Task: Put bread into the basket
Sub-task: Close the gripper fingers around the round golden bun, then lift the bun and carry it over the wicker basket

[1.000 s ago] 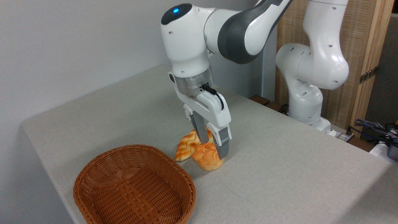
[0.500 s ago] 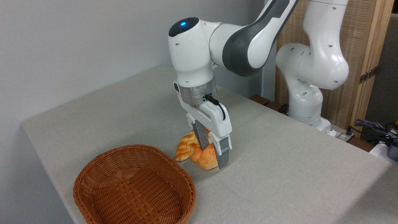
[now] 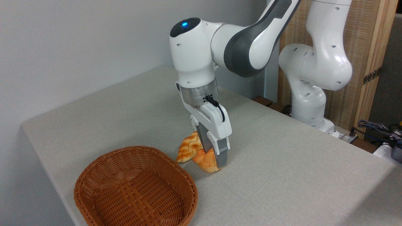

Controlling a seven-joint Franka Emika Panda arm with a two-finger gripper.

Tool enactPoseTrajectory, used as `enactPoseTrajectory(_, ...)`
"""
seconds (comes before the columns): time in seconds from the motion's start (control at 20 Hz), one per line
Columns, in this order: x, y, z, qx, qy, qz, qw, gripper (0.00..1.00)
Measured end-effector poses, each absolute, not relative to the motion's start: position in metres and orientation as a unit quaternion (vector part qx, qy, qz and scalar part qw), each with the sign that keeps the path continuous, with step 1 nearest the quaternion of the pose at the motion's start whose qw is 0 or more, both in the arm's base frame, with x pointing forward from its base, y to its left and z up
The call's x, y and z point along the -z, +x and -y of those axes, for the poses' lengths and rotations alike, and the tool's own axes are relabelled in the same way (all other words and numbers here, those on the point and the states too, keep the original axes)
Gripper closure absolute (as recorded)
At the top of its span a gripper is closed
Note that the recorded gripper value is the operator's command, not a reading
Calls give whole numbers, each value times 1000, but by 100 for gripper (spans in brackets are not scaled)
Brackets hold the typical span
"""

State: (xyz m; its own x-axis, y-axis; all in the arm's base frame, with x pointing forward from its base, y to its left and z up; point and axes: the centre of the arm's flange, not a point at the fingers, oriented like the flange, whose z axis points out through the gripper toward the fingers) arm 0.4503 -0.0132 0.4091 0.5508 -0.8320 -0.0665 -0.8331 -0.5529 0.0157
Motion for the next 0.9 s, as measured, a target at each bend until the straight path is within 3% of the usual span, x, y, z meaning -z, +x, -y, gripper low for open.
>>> enactPoseTrajectory(0.9,-416,451,13,-45,-881,-472,4,74)
